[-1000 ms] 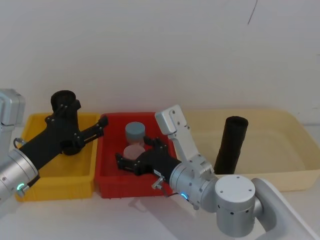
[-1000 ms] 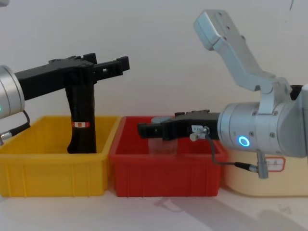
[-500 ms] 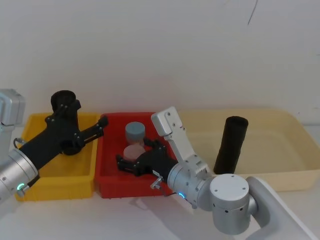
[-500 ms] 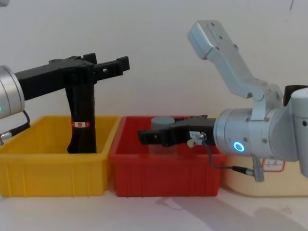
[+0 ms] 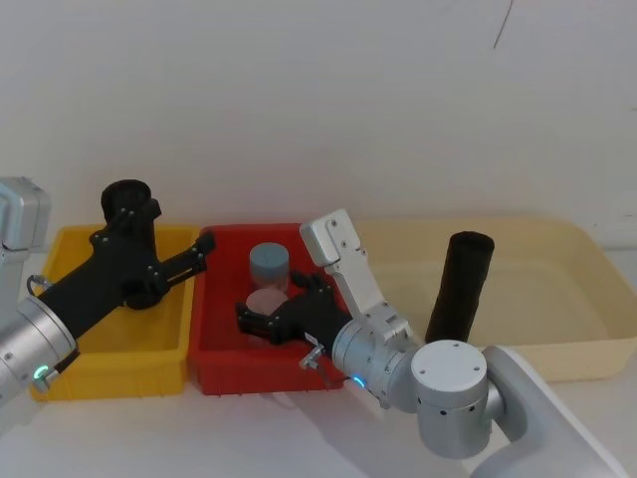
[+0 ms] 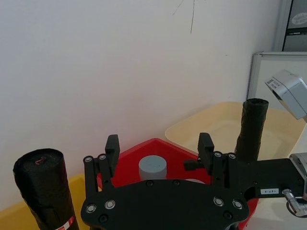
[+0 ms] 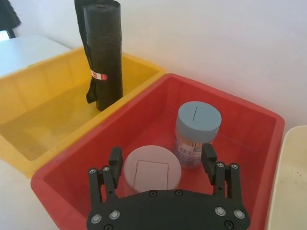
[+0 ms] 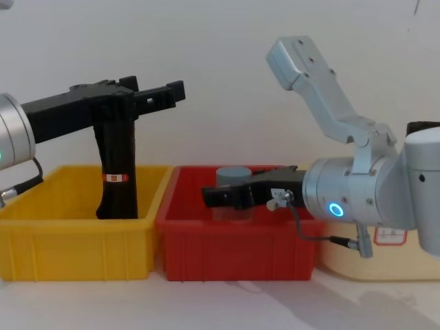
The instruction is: Pick up the garbage bag with the one hand and transfer it to the other hand.
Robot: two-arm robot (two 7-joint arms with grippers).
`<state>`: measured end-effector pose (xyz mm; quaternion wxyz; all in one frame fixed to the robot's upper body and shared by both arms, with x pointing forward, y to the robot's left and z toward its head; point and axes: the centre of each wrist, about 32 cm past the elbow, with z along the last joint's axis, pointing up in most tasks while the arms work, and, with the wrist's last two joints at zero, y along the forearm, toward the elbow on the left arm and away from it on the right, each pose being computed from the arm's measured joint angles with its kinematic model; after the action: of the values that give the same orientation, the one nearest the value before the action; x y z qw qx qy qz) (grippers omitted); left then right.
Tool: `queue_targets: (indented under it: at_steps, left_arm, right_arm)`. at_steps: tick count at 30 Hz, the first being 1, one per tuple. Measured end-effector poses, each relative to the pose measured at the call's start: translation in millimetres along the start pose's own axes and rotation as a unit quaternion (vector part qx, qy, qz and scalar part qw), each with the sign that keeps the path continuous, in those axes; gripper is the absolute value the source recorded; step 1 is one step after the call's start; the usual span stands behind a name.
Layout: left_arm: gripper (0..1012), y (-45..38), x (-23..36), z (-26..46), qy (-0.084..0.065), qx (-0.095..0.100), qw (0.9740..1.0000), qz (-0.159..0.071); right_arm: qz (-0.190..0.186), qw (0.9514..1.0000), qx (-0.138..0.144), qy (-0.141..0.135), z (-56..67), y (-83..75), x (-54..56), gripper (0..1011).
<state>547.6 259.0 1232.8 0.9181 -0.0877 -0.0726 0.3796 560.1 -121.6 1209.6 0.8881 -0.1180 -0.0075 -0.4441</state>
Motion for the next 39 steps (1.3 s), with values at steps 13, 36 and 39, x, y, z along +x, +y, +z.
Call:
queue_targets:
  at_steps: [13,36,39]
  left_arm:
    - [1002,0.0,0.0,0.0,0.000,0.000,1.0000,0.000]
    - [1001,0.0,0.0,0.0,0.000,0.000,1.0000,0.000]
    - [1002,0.0,0.0,0.0,0.000,0.000,1.0000,0.000]
  right_arm:
    - [0.007,0.9998,-0.016,-0.001,-1.2,1.7,3.6,1000]
    - [0.028,0.9991,-0.031,0.007,2.8,-3.0,7.1,667]
    - [0.028,0.9992,-0.025,0.013,4.3,-4.5,8.1,667]
